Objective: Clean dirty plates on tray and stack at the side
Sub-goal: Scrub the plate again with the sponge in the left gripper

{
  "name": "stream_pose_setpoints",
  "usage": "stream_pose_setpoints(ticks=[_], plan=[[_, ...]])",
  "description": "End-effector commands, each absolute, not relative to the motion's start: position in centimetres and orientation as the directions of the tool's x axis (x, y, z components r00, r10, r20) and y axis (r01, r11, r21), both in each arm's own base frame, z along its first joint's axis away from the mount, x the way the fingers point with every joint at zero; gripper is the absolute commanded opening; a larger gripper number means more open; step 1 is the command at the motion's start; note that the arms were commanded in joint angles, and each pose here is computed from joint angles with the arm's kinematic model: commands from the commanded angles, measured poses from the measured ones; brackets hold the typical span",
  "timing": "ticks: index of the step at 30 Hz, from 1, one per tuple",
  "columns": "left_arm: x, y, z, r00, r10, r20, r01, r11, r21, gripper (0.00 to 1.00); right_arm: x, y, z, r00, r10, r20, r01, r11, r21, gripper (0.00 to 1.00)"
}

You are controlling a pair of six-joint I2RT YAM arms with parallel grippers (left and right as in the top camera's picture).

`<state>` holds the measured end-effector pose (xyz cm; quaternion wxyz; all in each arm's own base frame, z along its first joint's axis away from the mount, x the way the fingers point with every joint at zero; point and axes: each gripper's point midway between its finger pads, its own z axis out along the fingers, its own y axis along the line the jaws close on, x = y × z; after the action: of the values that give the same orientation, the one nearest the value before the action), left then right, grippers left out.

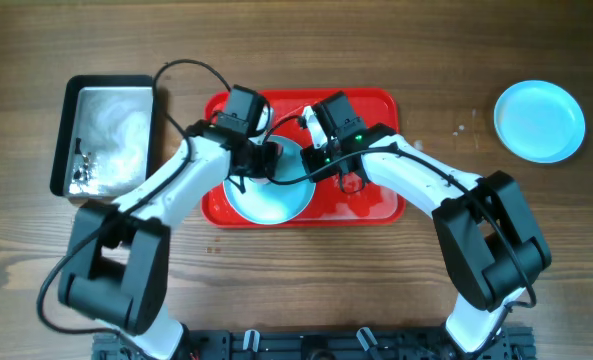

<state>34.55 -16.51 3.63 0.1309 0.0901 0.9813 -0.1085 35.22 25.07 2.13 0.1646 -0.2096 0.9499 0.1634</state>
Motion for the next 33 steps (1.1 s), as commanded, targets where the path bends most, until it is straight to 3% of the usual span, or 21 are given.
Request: stream_pose_setpoints(ticks=[1,5,6,8,10,12,14,17,21,24,31,33], plan=[[33.9,-16.7,1.2,-0.957,0.185,-0.222,0.226,0.957,-0.180,0.04,35.3,25.9,2.0,-0.851,-0.360,-0.383,-0.471,0.845,0.253,0.04],[33.7,-15.4,-1.2,-0.969,0.174,-0.172,0.195,0.975,-0.110,0.04,35.4,25.9,2.0,-0.862,-0.337,-0.379,-0.450,0.853,0.264,0.04],[33.6,-15.3,-1.6,-0.975,0.150,-0.162,0.168,0.980,-0.110,0.04,35.3,26.0,2.2,-0.875,-0.315,-0.369,-0.428,0.859,0.282,0.11],[33.6,-15.3,-2.0,-0.981,0.119,-0.152,0.137,0.984,-0.113,0.04,34.2,26.8,2.6,-0.938,-0.210,-0.277,-0.310,0.864,0.396,0.54],[33.7,-15.3,-2.3,-0.984,0.094,-0.150,0.112,0.987,-0.117,0.04,32.4,26.8,2.4,-0.991,-0.060,-0.118,-0.108,0.879,0.465,0.64],[33.8,-15.4,-2.3,-0.985,0.078,-0.153,0.097,0.988,-0.121,0.04,30.8,26.1,1.7,-0.998,0.057,0.010,0.055,0.898,0.438,0.60],[34.0,-15.5,-2.2,-0.984,0.074,-0.159,0.095,0.988,-0.124,0.04,29.4,25.5,0.4,-0.991,0.120,0.056,0.133,0.911,0.390,0.42],[34.0,-15.5,-2.2,-0.984,0.074,-0.160,0.095,0.988,-0.124,0.04,28.8,25.2,-1.0,-0.987,0.156,0.039,0.159,0.925,0.346,0.22],[34.0,-15.5,-2.2,-0.985,0.075,-0.158,0.095,0.988,-0.124,0.04,29.2,24.9,-1.1,-0.982,0.187,0.022,0.183,0.927,0.327,0.04],[34.0,-14.8,-2.3,-0.983,0.082,-0.163,0.098,0.991,-0.089,0.04,29.0,24.6,-1.4,-0.981,0.191,0.026,0.189,0.929,0.318,0.04],[34.4,-9.2,-1.9,-0.971,0.165,-0.171,0.121,0.963,0.242,0.04,28.8,24.6,-1.4,-0.980,0.194,0.033,0.194,0.928,0.317,0.04],[33.8,-8.6,-1.6,-0.976,0.169,-0.136,0.128,0.955,0.268,0.04,28.8,24.6,-1.4,-0.981,0.193,0.033,0.194,0.928,0.317,0.04]])
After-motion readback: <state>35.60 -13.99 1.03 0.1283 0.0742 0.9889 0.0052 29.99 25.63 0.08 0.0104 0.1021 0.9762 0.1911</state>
